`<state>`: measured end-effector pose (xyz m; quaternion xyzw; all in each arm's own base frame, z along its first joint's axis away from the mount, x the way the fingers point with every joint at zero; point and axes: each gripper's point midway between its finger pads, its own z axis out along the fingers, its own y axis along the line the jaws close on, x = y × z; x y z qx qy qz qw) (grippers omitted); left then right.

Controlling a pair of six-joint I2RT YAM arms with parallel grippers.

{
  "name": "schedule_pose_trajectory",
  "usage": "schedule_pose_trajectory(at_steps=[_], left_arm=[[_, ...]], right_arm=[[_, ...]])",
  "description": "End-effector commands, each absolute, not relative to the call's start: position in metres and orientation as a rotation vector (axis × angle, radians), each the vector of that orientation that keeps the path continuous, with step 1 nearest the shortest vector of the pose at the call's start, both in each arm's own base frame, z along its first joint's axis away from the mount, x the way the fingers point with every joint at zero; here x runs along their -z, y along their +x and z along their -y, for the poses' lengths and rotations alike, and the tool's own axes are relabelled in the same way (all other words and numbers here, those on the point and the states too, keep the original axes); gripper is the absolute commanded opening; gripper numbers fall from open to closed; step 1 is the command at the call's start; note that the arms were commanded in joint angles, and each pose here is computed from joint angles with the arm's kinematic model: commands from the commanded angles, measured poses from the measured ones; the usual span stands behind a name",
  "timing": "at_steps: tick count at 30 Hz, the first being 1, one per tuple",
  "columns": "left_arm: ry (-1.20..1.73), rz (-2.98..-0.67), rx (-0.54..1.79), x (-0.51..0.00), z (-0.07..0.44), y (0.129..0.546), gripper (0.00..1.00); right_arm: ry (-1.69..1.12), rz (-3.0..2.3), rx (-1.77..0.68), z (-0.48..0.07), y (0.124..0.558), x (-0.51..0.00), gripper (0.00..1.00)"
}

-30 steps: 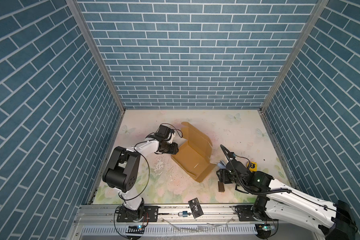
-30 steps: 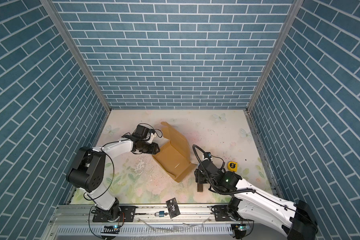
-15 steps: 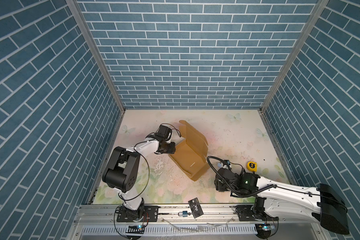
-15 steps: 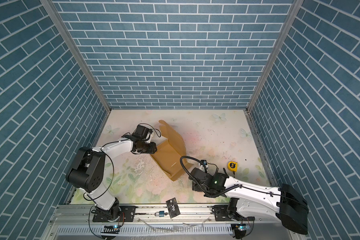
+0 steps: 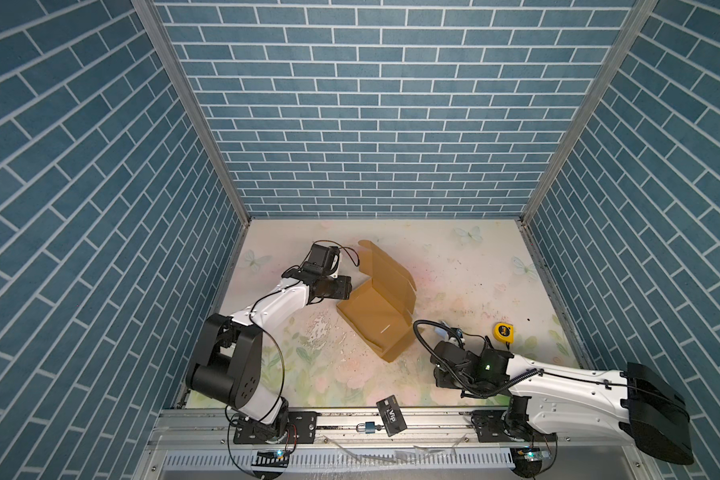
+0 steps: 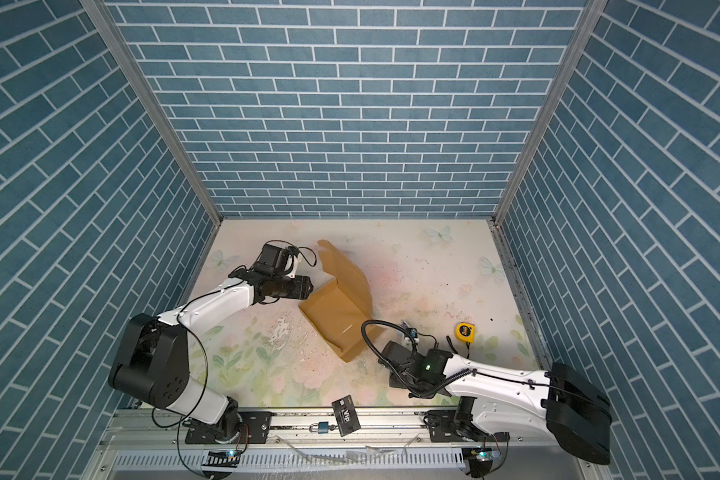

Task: Fold the paper box
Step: 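Carry the wooden block with the right gripper into the box interior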

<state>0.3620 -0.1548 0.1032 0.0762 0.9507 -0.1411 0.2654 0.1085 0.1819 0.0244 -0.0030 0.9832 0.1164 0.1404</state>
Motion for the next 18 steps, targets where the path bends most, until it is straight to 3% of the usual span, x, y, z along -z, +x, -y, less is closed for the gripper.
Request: schedule_pose_trajectory(at_steps=[1, 8, 14, 18], left_arm=[[0.221, -2.544, 0.332, -0.110, 0.147, 0.366, 0.69], [0.192, -2.525, 0.276, -0.119, 0.129, 0.372, 0.69], [0.269, -2.506, 0.292, -0.130, 0.126, 0.370, 0.71], [0.348, -2.472, 0.357, -0.141, 0.130, 0.369, 0.72]], right_arm=[[0.042, -2.867, -0.351, -0.182, 0.103, -0.018, 0.48], [0.010, -2.844, -0.372, -0.188, 0.107, -0.025, 0.31], [-0.166, -2.839, -0.291, -0.190, 0.110, -0.048, 0.29], [-0.308, -2.731, -0.391, -0.207, 0.120, -0.072, 0.27]])
